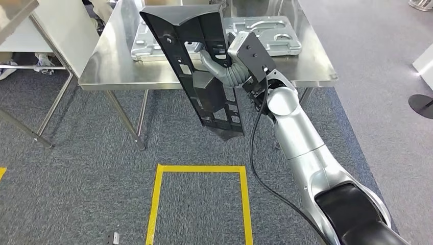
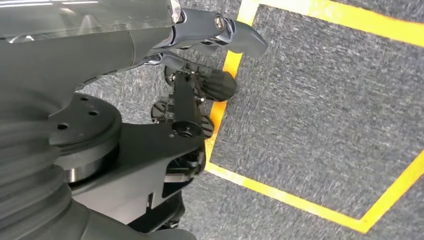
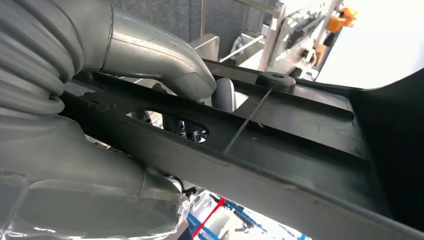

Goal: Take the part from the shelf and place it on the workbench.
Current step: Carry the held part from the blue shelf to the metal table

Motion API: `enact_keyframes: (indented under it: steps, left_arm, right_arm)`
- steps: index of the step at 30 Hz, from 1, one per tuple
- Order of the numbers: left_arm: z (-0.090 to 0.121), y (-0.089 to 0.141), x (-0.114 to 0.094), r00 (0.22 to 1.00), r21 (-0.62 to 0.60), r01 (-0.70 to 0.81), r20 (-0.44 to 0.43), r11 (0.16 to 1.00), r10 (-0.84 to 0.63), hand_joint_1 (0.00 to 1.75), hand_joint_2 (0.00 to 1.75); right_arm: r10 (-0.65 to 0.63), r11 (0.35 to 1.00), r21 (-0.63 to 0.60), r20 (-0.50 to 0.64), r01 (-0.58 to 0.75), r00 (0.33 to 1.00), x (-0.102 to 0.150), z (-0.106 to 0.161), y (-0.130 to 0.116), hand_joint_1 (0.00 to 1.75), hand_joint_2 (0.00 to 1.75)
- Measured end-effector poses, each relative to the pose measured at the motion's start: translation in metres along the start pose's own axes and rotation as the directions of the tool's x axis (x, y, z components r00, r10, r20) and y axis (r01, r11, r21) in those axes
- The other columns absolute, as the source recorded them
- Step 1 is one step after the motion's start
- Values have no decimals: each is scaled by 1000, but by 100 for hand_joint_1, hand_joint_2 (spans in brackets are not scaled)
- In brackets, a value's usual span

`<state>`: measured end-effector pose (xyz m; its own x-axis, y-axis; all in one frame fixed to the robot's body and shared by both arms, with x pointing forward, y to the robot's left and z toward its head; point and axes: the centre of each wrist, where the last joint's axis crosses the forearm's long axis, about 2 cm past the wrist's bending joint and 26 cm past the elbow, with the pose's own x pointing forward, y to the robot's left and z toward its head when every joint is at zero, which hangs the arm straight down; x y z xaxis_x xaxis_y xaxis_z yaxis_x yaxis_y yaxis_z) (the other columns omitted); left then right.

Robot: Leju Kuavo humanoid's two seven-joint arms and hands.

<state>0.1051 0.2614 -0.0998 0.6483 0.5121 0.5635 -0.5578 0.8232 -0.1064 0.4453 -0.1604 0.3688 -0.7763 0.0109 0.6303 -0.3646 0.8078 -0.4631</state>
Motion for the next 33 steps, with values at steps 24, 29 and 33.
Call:
enact_keyframes:
  steps: [24,29,33]
  left_arm:
    - [1,-1,-1,1000,-5,4,-9,1000,-4,0,175]
    - [0,-1,-1,1000,-4,6,-11,1000,-6,0,175]
    - [0,-1,0,1000,-4,7,-10,1000,-7,0,175]
  right_arm:
    - [21,1000,5,-12,-21,1000,-1,3,1,175,175]
    - [26,1000,5,-14,-26,1000,-2,4,1,175,175]
    - [36,999,5,-15,-36,999,-1,4,0,175,175]
